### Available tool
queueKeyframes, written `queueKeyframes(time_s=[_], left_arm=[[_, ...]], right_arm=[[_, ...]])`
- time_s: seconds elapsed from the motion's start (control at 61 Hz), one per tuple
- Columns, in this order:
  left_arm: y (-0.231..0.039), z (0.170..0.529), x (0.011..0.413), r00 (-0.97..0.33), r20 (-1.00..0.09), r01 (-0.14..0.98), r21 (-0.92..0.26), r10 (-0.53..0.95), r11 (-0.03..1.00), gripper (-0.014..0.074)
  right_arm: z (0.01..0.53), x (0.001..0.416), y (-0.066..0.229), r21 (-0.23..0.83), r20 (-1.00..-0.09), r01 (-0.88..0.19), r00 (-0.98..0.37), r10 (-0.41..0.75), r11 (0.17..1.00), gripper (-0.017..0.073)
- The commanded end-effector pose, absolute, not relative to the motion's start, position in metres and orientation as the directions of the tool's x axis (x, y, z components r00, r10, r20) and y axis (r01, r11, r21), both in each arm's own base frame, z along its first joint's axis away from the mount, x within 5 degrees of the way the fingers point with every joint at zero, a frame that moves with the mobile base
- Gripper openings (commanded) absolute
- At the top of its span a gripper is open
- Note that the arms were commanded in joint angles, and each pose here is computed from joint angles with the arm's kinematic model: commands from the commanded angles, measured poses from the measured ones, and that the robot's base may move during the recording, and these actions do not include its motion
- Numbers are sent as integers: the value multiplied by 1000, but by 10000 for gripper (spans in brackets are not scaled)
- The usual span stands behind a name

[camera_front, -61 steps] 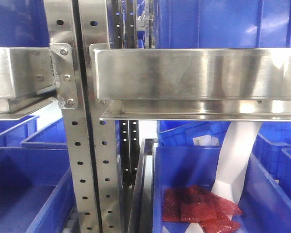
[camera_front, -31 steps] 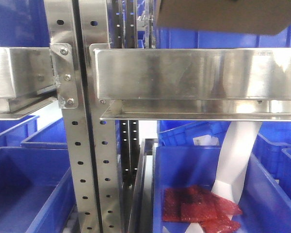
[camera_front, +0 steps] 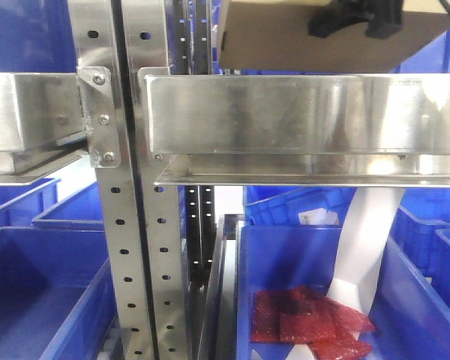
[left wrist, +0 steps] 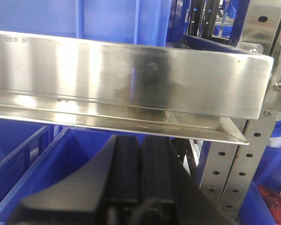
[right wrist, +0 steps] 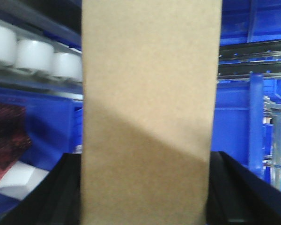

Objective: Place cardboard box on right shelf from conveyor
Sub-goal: 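Raise the held box with the right gripper above the shelf's upper rail, then lower the box flat onto the upper shelf and open the right gripper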

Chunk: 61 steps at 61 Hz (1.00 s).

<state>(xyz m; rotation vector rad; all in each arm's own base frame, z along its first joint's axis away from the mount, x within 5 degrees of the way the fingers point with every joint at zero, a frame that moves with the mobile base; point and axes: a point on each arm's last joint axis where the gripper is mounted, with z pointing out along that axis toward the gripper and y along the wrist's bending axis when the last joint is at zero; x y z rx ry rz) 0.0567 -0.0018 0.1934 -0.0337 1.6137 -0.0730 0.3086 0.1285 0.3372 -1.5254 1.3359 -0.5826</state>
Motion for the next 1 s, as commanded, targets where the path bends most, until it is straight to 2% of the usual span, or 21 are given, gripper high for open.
queueKeyframes(time_s=[0.0, 0.197, 0.311, 0.393, 0.704, 0.983], left_arm=[[-1, 202, 56, 49, -996, 22, -75, -76, 997, -119], [-1, 202, 56, 49, -996, 22, -75, -76, 997, -119], [-1, 202, 56, 49, -996, 22, -75, -76, 997, -119], [-1, 202, 56, 49, -996, 22, -75, -76, 997, -119], [-1, 202, 56, 49, -996, 22, -75, -76, 997, -119], [-1, 202, 56, 49, -996, 22, -75, -76, 997, -119]], right_arm=[[375, 306, 127, -942, -267, -285, 319, -909, 177, 143], [377, 306, 127, -935, -301, -284, 313, -901, 214, 477], [376, 308, 127, -924, -334, -290, 303, -892, 248, 580], [373, 310, 128, -923, -334, -297, 301, -893, 245, 603], [369, 313, 130, -920, -334, -308, 296, -895, 242, 604], [365, 302, 134, -898, -329, -392, 294, -897, 200, 603]])
